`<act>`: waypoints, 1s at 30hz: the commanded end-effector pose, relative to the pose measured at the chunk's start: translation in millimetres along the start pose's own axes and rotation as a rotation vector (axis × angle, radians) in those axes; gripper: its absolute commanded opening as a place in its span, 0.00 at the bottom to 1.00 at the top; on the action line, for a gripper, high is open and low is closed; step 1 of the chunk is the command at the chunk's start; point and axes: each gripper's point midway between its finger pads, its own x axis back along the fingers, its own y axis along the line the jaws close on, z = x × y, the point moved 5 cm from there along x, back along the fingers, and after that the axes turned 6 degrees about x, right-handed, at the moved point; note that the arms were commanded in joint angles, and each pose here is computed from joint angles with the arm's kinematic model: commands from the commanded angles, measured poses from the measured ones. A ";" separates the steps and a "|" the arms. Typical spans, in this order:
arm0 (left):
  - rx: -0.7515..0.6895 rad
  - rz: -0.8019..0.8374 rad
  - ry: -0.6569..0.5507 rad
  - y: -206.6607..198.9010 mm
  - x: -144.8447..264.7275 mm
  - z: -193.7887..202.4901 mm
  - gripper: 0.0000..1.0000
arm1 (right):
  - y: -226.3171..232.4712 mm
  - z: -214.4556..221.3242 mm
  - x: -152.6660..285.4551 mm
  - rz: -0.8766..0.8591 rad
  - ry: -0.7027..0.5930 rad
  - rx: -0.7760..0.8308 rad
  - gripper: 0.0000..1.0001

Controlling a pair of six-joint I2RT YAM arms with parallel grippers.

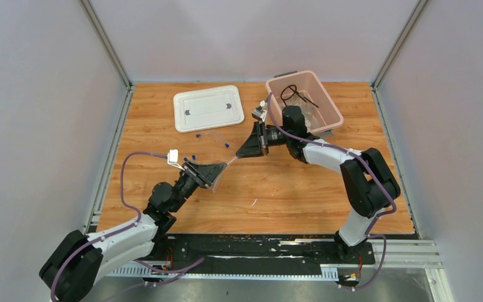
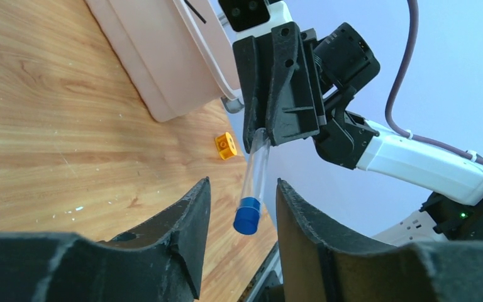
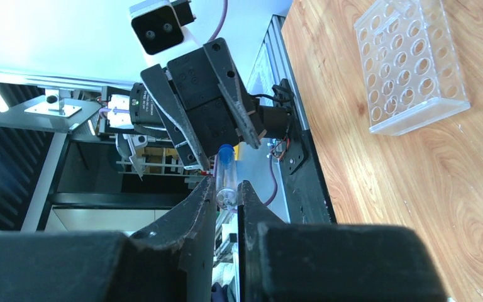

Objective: Organize the chemistry lab equipment
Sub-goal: Pick up the test tube at the center of the board.

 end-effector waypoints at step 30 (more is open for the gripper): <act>-0.260 -0.105 0.007 -15.8 0.9 -19.4 0.00 | 2.6 -10.4 0.8 -0.033 0.108 0.270 0.71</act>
